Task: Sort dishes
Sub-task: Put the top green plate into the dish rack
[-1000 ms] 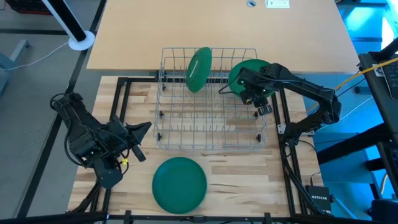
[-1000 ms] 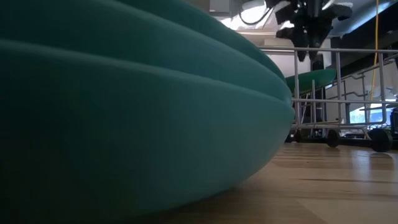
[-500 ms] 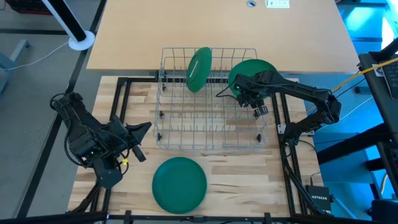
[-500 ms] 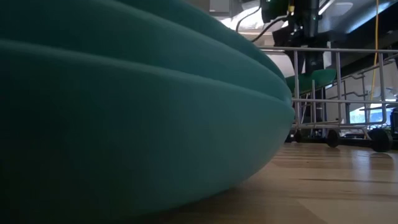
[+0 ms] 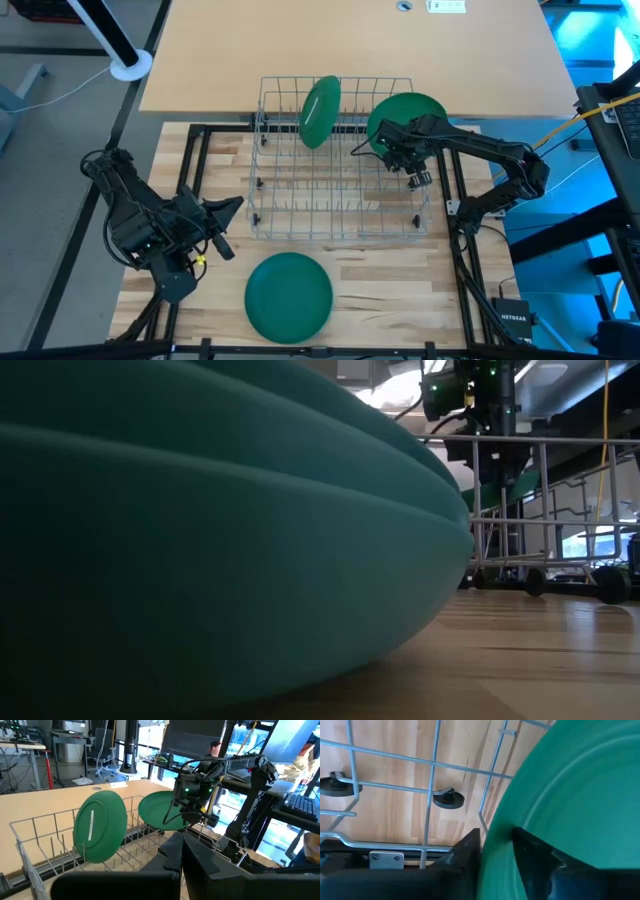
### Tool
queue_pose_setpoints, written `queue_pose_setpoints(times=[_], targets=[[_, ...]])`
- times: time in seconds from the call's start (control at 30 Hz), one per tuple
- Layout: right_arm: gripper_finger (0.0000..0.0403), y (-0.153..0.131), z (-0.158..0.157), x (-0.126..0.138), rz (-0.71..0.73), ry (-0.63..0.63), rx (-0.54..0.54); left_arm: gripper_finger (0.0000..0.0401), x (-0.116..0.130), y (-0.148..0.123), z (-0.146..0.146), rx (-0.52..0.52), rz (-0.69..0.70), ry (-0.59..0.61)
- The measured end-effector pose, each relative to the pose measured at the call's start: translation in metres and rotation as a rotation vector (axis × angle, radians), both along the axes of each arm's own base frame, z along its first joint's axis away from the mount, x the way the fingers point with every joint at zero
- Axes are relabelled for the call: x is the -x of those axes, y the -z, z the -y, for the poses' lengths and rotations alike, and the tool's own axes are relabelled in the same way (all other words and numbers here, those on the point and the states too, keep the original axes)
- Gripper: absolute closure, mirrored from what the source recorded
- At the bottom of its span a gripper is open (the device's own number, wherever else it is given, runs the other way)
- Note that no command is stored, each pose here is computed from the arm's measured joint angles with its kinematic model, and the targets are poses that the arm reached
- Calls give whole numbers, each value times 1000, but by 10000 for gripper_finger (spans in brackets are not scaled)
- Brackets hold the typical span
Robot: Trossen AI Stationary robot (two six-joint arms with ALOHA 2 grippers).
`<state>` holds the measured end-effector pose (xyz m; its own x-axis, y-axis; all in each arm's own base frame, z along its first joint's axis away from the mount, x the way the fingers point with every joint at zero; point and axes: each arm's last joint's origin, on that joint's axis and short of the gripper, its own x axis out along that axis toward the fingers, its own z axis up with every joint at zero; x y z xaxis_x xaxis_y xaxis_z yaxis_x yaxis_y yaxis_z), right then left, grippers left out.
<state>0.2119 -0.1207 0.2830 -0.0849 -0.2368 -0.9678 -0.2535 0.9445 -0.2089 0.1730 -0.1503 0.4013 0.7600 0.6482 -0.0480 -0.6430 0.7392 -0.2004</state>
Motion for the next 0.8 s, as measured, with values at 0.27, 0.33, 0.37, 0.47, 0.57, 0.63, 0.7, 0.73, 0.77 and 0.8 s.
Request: queue_pose_setpoints(times=[0.27, 0.33, 0.37, 0.47, 0.57, 0.63, 0.7, 0.73, 0.77, 0.8], targets=[[387, -2, 4, 0, -3, 17, 94, 401, 0, 0, 0, 0, 0, 0], [386, -2, 4, 0, -15, 18, 104, 401, 0, 0, 0, 0, 0, 0], [386, -2, 4, 0, -19, 18, 107, 401, 0, 0, 0, 0, 0, 0], [388, -2, 4, 0, -25, 18, 107, 401, 0, 0, 0, 0, 0, 0], [388, -6, 4, 0, -23, 18, 104, 401, 0, 0, 0, 0, 0, 0], [388, -11, 4, -1, -4, 24, 106, 401, 0, 0, 0, 0, 0, 0], [390, -20, 5, -2, 15, 39, 111, 401, 0, 0, 0, 0, 0, 0], [391, -25, 5, -2, 27, 41, 112, 401, 0, 0, 0, 0, 0, 0], [391, -30, 5, -2, 38, 41, 114, 401, 0, 0, 0, 0, 0, 0], [391, -35, 5, -2, 47, 41, 111, 401, 0, 0, 0, 0, -1, 0]])
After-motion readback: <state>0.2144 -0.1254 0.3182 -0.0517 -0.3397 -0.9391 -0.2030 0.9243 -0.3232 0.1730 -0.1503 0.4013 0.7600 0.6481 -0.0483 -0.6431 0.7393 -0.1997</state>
